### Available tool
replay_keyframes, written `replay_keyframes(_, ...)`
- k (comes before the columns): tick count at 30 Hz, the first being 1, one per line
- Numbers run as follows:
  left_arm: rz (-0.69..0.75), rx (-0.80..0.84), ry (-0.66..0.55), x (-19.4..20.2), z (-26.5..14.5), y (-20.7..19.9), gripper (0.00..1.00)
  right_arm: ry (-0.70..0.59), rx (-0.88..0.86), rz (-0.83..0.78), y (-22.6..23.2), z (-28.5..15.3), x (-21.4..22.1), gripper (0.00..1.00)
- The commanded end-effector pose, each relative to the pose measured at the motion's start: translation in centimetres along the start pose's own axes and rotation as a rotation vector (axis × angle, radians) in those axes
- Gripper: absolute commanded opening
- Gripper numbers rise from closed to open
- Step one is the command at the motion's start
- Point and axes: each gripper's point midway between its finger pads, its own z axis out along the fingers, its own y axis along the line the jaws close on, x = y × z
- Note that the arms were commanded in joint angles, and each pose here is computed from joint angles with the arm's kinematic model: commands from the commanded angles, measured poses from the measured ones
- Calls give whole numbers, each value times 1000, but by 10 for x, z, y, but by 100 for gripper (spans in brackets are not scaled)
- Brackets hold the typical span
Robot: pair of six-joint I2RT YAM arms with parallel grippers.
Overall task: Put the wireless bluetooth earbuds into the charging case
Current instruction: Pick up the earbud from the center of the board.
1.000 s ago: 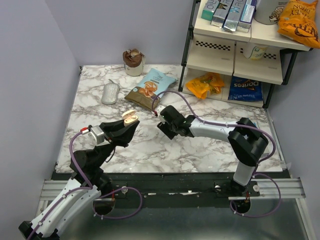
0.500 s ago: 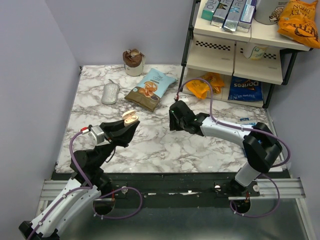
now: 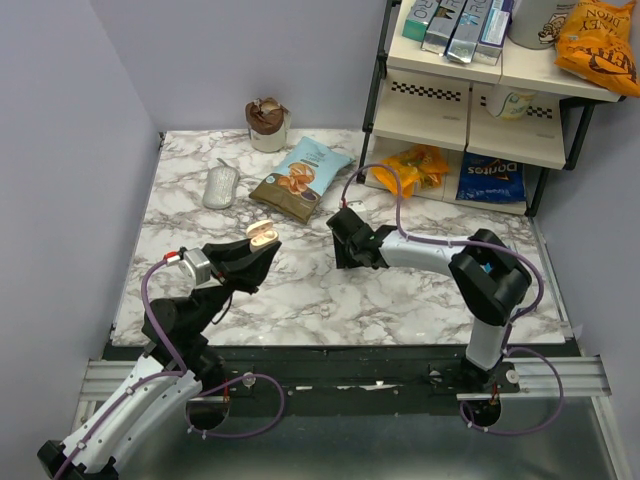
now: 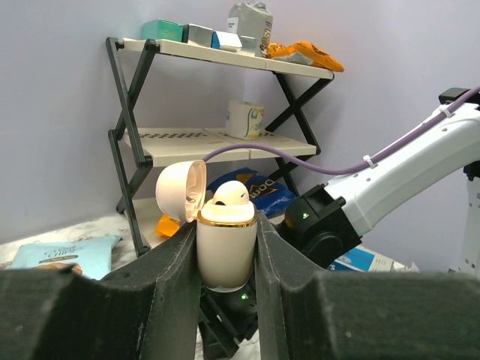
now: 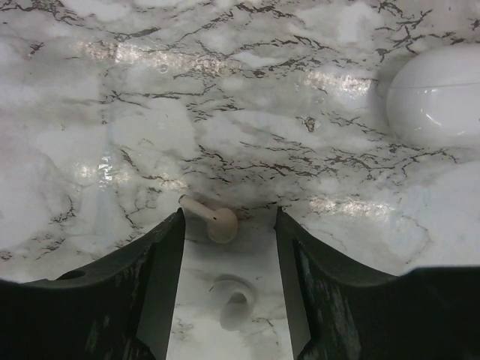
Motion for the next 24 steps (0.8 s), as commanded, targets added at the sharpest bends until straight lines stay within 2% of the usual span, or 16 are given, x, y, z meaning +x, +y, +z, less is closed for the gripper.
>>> replay_keyframes(1, -1, 15, -17, -4, 0, -3, 0, -43, 24, -95, -1, 3, -15, 54)
replay_keyframes(6, 0, 17, -16, -3, 0, -3, 0, -52, 15, -209, -1, 7, -20, 36)
replay_keyframes(9, 1, 16, -14, -3, 0, -3, 0, -52, 0, -265, 0, 7, -19, 31)
replay_keyframes(14, 6, 14, -13, -2, -1, -2, 0, -85, -123, -372, 13, -3, -18, 26)
replay_keyframes(15, 4, 13, -13, -2, -1, -2, 0, -78, -162, -453, 13, -4, -9, 24)
replay_keyframes(17, 4, 11, -14, -1, -1, -2, 0, -145, -249, -522, 29, -18, -13, 24)
replay_keyframes(19, 6, 12, -15, -1, -1, -2, 0, -181, -312, -668, 40, -25, -5, 23)
replay_keyframes(24, 2, 14, -18, -1, -2, -2, 0, -171, -391, -779, 47, -36, 2, 24)
